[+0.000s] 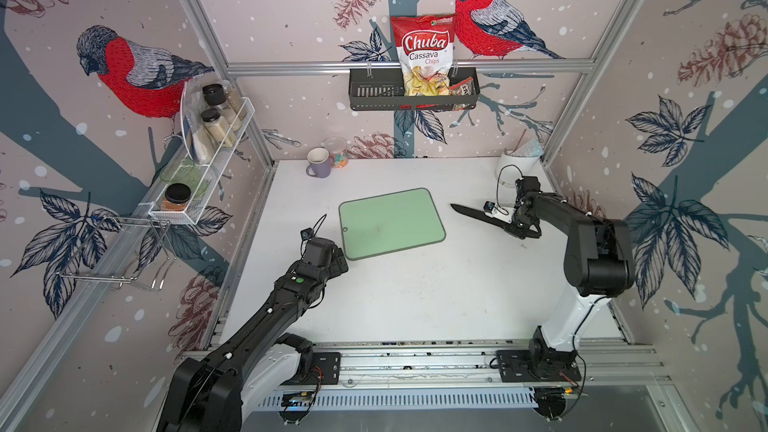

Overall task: Align the knife with the edge of the cutting board
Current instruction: Pick up the knife at the center of the board, then adjust the distractor at the corner of the board, then place the knife at the center of the board.

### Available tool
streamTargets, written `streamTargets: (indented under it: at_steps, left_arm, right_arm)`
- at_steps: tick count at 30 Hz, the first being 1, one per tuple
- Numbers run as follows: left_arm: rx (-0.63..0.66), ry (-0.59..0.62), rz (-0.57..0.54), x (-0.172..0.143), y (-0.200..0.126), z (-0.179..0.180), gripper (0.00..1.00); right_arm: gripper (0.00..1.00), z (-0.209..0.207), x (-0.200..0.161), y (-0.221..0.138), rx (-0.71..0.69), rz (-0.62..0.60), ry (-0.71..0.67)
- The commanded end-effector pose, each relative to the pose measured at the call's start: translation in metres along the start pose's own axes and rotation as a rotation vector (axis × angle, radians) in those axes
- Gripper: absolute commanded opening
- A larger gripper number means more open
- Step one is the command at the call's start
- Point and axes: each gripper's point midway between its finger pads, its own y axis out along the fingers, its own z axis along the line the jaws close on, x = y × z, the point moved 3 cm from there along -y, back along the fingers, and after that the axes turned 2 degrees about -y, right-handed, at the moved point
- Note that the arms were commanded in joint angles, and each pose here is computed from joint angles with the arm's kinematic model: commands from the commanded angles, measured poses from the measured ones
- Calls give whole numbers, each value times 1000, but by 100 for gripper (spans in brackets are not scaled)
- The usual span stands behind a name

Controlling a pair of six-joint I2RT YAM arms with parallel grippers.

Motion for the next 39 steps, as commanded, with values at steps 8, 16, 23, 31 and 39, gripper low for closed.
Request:
streamTargets:
  at_steps: [8,16,23,31,39]
  left_arm:
    - [3,3,-13,3,-1,-2,96]
    - [2,6,-12,3,-1,-3,96]
    - [4,8,-16,3,-1,-3,96]
    - [11,15,-14,3,-1,-4,96]
    - [14,23,-11,2,-1,-4,96]
  right_arm:
    - [8,-56,2,28,-137,124,566]
    - [5,-83,-26,45,-137,350,1084]
    - [0,-43,-24,68,31,495,1244]
    - [3,-9,5,63,-8,427,1244]
    - [4,25,34,51,64,337,1279]
